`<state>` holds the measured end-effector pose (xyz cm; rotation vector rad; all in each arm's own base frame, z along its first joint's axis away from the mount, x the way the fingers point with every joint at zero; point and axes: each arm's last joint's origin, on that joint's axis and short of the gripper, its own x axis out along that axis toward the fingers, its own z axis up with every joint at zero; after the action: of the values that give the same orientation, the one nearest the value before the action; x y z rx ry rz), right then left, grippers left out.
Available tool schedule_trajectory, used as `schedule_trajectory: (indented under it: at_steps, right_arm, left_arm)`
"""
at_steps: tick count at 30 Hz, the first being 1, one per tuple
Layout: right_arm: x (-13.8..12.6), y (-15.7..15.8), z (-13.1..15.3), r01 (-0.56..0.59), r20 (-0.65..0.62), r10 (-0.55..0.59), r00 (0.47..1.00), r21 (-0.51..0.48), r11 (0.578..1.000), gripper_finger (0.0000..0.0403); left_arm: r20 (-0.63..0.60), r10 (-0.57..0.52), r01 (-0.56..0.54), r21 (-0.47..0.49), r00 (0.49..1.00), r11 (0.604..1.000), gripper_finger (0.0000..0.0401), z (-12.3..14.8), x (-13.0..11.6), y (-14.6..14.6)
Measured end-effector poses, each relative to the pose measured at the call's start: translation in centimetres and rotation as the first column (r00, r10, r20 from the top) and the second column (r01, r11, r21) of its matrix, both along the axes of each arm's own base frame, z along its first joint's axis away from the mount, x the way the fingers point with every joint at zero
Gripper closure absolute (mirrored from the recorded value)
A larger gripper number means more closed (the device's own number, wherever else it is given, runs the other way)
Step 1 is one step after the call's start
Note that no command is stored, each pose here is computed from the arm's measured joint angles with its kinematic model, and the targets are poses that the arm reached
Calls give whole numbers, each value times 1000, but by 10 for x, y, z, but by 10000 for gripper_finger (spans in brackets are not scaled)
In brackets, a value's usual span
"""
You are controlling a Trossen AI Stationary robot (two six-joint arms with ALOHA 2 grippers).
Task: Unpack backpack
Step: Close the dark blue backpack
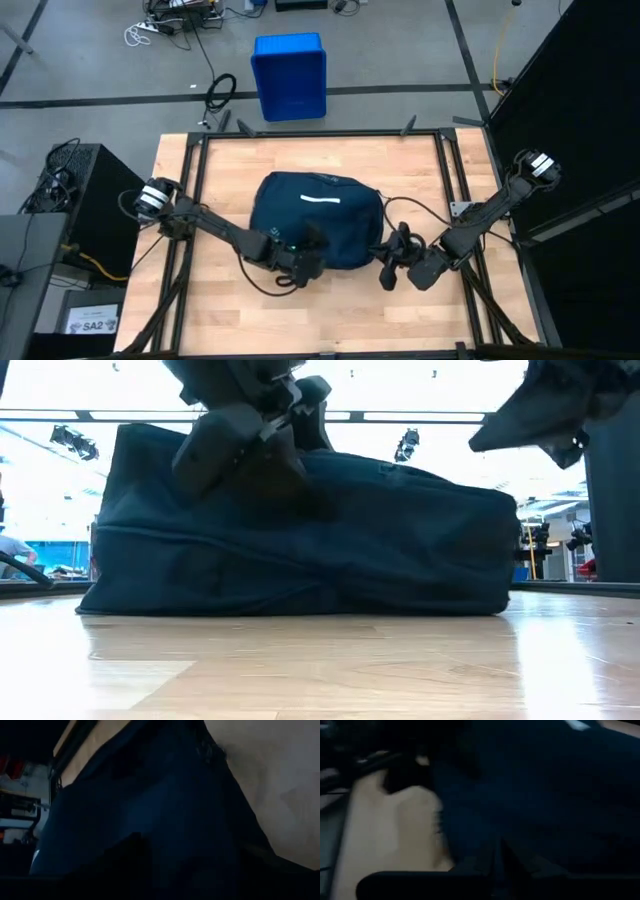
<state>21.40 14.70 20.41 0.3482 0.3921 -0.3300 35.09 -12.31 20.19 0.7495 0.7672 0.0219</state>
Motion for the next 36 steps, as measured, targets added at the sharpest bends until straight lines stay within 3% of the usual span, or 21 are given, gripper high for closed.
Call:
schedule_trajectory:
  at_steps: [8, 10, 14, 16, 20, 26, 32, 36]
  right_arm:
    - [21, 16, -1, -158, 90, 170, 981, -126, 979, 390]
    - [25, 18, -6, -166, 88, 178, 980, -136, 977, 394]
    - [30, 22, -14, -168, 92, 181, 979, -135, 976, 398]
    - [29, 24, -14, -174, 101, 188, 977, -130, 976, 398]
    - [25, 30, -14, -204, 94, 220, 971, -155, 967, 400]
    - [40, 52, -10, -218, -27, 222, 975, -348, 912, 402]
    - [62, 66, -8, -149, -192, 54, 980, -520, 841, 403]
    - [69, 72, -10, -70, -218, -86, 972, -620, 782, 403]
  left_arm:
    - [8, 3, -3, -4, 1000, 1000, 185, -5, 1, -4]
    - [19, 14, -14, -20, 1000, 1000, 230, -4, 2, -5]
    - [19, 18, -18, -41, 1000, 999, 361, -5, 2, -3]
    - [26, 36, -35, -60, 999, 998, 387, -5, 3, -2]
    - [65, 64, -59, -79, 996, 995, 395, -2, 5, -2]
    - [145, 89, -77, -88, 985, 993, 401, 3, 10, -3]
    - [158, 96, -85, -74, 983, 994, 401, 4, 12, 1]
    - [163, 121, -108, -87, 979, 990, 401, 4, 14, 7]
